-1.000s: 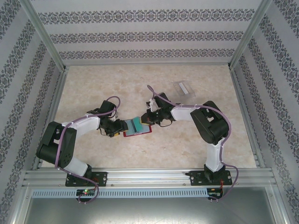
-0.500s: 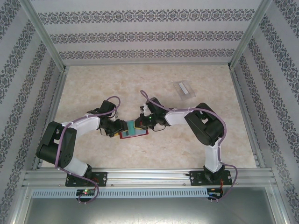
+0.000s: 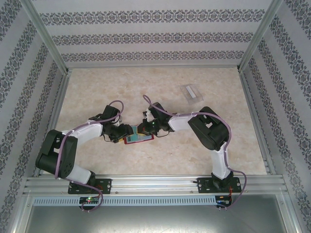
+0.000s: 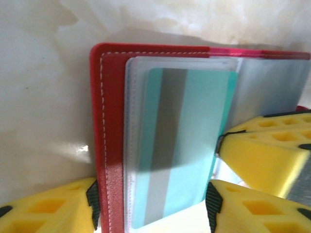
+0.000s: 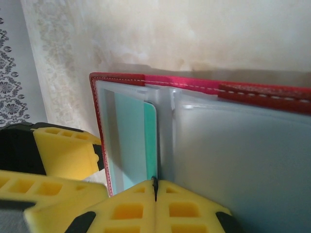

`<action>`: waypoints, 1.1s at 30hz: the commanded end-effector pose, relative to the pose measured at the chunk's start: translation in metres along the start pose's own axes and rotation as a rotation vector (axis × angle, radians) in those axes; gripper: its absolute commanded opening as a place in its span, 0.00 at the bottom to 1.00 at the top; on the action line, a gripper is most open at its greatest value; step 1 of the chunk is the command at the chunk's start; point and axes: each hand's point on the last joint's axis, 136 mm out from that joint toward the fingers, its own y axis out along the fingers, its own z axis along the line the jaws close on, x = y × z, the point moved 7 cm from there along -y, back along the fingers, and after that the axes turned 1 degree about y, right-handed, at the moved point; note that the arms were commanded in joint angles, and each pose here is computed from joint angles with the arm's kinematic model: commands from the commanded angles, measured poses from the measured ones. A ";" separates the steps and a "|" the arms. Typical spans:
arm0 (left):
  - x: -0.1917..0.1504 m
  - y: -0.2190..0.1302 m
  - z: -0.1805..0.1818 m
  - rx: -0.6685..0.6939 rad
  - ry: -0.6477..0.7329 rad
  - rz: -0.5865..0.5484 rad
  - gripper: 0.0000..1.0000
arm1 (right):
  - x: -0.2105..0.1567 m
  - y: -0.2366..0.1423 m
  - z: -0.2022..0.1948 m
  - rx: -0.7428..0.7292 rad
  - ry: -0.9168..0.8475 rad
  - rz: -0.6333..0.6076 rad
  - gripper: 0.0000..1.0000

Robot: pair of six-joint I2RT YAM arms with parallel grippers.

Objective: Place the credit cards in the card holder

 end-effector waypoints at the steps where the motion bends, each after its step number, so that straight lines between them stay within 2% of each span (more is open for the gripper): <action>1: 0.008 -0.007 -0.006 -0.082 -0.003 -0.032 0.64 | 0.001 0.008 0.009 0.036 -0.043 0.028 0.00; 11: 0.019 0.000 -0.002 -0.106 -0.046 -0.024 0.59 | 0.000 0.016 0.019 0.115 -0.118 0.058 0.02; 15: 0.020 -0.003 -0.002 -0.085 -0.046 -0.008 0.59 | 0.002 0.007 0.017 0.089 -0.100 0.014 0.03; 22: 0.018 -0.006 0.012 -0.033 -0.080 -0.020 0.60 | -0.005 -0.024 0.020 0.004 -0.116 -0.053 0.14; 24: 0.018 -0.007 0.012 -0.030 -0.075 -0.028 0.61 | -0.011 -0.031 0.019 -0.035 -0.124 -0.077 0.23; 25: 0.019 -0.007 0.013 -0.028 -0.074 -0.032 0.61 | -0.014 -0.033 0.018 -0.056 -0.135 -0.091 0.25; 27: 0.020 -0.005 0.013 -0.032 -0.072 -0.026 0.62 | -0.020 -0.038 0.015 -0.100 -0.151 -0.128 0.31; 33: 0.020 -0.003 0.013 -0.030 -0.064 -0.010 0.61 | -0.032 -0.044 -0.010 -0.220 -0.116 -0.181 0.40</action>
